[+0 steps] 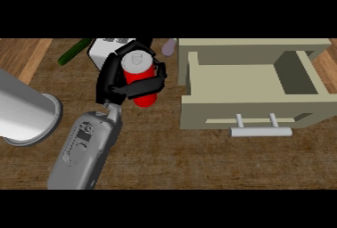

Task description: Pick up the can, place it into the drawer and close the drawer

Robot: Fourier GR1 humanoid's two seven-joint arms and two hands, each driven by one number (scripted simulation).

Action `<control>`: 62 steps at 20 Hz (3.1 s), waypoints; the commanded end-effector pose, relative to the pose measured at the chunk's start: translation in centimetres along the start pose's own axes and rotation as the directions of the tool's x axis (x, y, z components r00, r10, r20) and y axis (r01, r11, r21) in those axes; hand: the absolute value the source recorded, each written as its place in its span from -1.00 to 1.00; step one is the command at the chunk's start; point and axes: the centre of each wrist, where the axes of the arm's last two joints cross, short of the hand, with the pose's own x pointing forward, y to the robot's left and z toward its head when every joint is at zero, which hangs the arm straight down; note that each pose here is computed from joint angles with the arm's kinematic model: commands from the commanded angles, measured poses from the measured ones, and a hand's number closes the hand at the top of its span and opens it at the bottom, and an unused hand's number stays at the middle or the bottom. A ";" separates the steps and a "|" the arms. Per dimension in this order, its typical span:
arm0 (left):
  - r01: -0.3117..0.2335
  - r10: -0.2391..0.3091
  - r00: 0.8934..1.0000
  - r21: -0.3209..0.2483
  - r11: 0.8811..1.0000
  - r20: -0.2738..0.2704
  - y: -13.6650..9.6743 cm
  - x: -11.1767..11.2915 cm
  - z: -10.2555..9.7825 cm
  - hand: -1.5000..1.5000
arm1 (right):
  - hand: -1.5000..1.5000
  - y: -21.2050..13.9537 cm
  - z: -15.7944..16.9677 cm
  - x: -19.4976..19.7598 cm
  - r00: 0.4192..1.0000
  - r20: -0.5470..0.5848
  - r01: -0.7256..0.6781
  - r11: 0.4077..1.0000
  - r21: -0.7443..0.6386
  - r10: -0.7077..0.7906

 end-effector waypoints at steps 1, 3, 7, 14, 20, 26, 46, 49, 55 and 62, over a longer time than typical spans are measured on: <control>0.023 -0.022 0.999 -0.022 0.999 0.037 -3.7 3.2 -1.5 1.00 | -1.00 1.1 -0.3 1.2 1.000 0.010 0.017 1.000 0.001 -0.017; 0.023 -0.022 0.999 -0.021 1.000 0.026 -3.9 4.6 -2.4 1.00 | -1.00 -2.0 1.1 -1.4 1.000 0.006 -0.003 1.000 0.002 0.003; 0.046 -0.044 0.997 -0.039 0.998 0.055 -5.9 6.3 -4.4 1.00 | -1.00 -0.1 -0.7 -0.4 1.000 0.001 -0.006 1.000 -0.011 0.006; 0.057 -0.056 0.998 -0.018 0.998 0.040 -9.5 9.1 -7.7 1.00 | -1.00 -1.4 -0.5 0.3 1.000 0.005 0.005 1.000 0.013 -0.005; 0.088 -0.088 0.996 -0.023 0.996 0.020 -12.1 11.1 -9.2 1.00 | -1.00 -0.2 -0.8 -0.6 1.000 0.009 0.011 1.000 0.017 -0.011; 0.113 -0.113 0.994 -0.032 0.993 0.013 -12.3 10.1 -10.5 1.00 | -1.00 0.2 -0.8 0.1 1.000 -0.006 0.009 1.000 0.007 -0.009; 0.246 -0.247 0.969 0.043 0.968 0.004 -13.1 6.7 -11.0 1.00 | -1.00 1.5 -2.6 -0.3 1.000 0.014 -0.002 0.998 0.066 0.001; 0.245 -0.245 0.969 0.040 0.969 -0.004 -12.6 5.0 -10.7 1.00 | -1.00 2.0 -2.9 0.0 1.000 0.017 0.013 0.998 0.055 -0.014; 0.309 -0.310 0.951 0.046 0.950 0.007 -12.5 4.6 -10.8 1.00 | -1.00 1.4 -3.6 0.3 0.999 0.043 -0.005 0.997 0.073 0.001; 0.341 -0.341 0.940 0.075 0.937 -0.016 -11.9 3.2 -10.7 -1.00 | -1.00 2.0 -3.8 0.5 0.998 0.060 -0.017 0.997 0.072 0.013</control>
